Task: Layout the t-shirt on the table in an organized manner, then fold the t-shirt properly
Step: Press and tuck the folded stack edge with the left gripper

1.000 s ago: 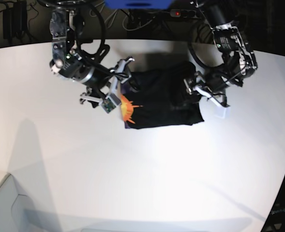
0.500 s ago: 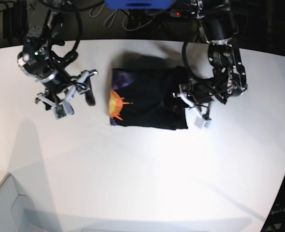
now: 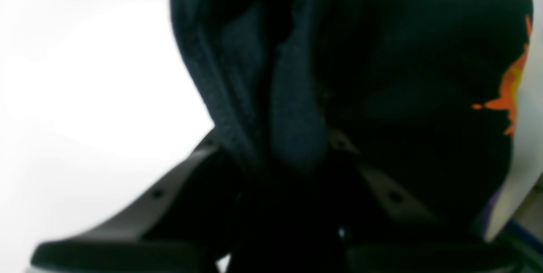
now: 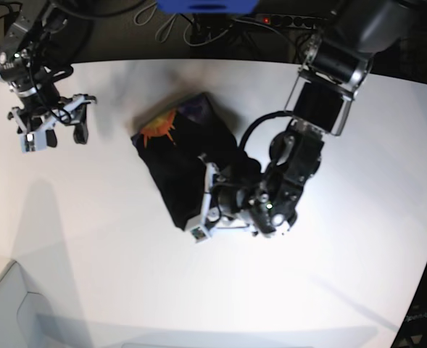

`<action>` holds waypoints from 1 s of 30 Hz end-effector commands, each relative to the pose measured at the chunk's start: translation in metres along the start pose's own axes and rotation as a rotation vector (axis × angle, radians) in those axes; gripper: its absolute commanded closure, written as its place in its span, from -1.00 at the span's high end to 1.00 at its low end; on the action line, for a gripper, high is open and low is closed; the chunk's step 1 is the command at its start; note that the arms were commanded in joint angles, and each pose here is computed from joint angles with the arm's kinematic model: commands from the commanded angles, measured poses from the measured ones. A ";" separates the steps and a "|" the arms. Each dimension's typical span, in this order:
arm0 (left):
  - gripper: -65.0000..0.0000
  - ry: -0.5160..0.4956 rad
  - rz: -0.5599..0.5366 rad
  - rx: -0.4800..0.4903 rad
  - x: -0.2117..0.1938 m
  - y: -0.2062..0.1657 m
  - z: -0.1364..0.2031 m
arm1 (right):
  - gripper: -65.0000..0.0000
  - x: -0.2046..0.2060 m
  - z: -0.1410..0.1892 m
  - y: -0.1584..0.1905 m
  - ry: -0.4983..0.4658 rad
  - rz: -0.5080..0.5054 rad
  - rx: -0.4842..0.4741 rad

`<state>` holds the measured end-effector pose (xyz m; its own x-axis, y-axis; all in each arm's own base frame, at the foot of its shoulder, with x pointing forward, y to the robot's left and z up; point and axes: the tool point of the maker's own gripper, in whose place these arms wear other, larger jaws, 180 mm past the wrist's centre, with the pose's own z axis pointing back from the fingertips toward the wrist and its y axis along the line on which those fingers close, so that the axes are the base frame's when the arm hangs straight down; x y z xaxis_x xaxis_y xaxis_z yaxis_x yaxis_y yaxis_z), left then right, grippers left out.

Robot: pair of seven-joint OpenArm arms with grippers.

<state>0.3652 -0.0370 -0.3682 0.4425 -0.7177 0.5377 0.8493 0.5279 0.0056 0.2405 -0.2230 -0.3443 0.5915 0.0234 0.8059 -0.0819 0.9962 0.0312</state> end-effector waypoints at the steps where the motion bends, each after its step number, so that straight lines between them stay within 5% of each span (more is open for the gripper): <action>1: -1.00 -0.065 -0.062 0.015 0.030 0.002 0.007 | 0.25 0.009 0.006 -0.004 -0.041 0.001 -0.009; 7: -1.00 -0.071 -0.315 -0.061 0.058 -0.045 -0.023 | 0.25 -0.007 0.020 -0.006 -0.006 0.006 -0.022; 15: -1.00 -0.045 -0.427 -0.124 0.067 -0.076 -0.051 | 0.25 -0.025 0.035 -0.006 0.026 -0.031 -0.055; 27: -0.99 0.043 -0.606 0.030 0.065 -0.065 -0.071 | 0.25 -0.039 0.044 -0.005 0.056 -0.058 -0.071; 30: -0.83 0.044 -0.616 0.037 0.066 -0.065 -0.071 | 0.25 -0.041 0.044 -0.004 0.057 -0.067 -0.070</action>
<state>0.3501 -0.1437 -0.4073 -0.0931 -0.9182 0.3851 0.9537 0.0290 0.2995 0.1782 -0.2296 -0.3608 0.6645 -0.0533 0.7454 0.0225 0.9984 0.0513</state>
